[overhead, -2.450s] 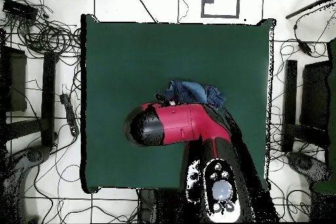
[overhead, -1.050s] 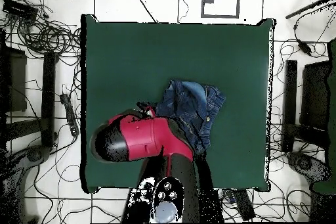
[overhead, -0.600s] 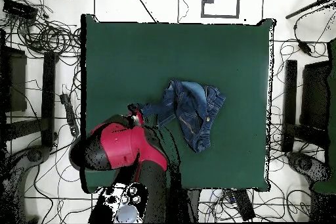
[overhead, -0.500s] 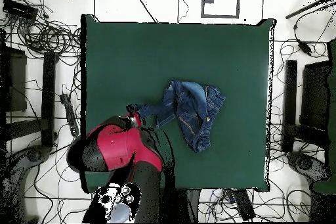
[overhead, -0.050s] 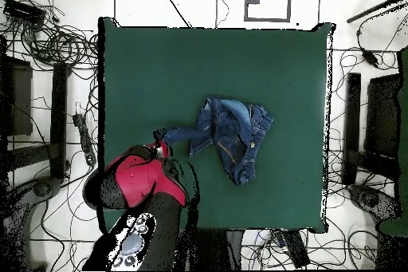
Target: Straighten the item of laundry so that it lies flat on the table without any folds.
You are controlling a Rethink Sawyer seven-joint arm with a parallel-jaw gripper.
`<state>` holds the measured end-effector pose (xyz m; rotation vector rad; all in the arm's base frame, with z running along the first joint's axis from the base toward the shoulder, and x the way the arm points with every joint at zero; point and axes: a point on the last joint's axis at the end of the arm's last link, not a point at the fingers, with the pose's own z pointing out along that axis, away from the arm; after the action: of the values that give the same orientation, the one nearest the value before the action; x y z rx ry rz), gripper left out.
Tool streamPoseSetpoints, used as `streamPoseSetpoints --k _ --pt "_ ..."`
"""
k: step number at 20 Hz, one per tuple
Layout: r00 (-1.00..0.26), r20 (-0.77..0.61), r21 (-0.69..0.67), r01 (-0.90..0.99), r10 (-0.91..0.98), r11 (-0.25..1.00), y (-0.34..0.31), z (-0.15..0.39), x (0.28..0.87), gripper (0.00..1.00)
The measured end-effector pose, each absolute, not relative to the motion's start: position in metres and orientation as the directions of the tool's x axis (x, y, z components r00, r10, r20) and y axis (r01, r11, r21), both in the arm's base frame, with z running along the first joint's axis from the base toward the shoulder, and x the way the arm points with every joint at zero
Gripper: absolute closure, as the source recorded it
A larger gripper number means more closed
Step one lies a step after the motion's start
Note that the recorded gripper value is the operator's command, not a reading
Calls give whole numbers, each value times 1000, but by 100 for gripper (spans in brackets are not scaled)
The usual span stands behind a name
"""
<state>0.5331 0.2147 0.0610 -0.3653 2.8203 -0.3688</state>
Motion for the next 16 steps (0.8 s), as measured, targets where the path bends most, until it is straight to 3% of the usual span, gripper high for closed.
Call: streamPoseSetpoints --k 10,11,16 --pt "-912 -300 -269 -202 -281 942 218 33 536 100" --pt "-904 -323 -265 -197 -279 944 218 28 539 0" --pt "-894 -349 -261 -194 -280 946 218 23 541 0"
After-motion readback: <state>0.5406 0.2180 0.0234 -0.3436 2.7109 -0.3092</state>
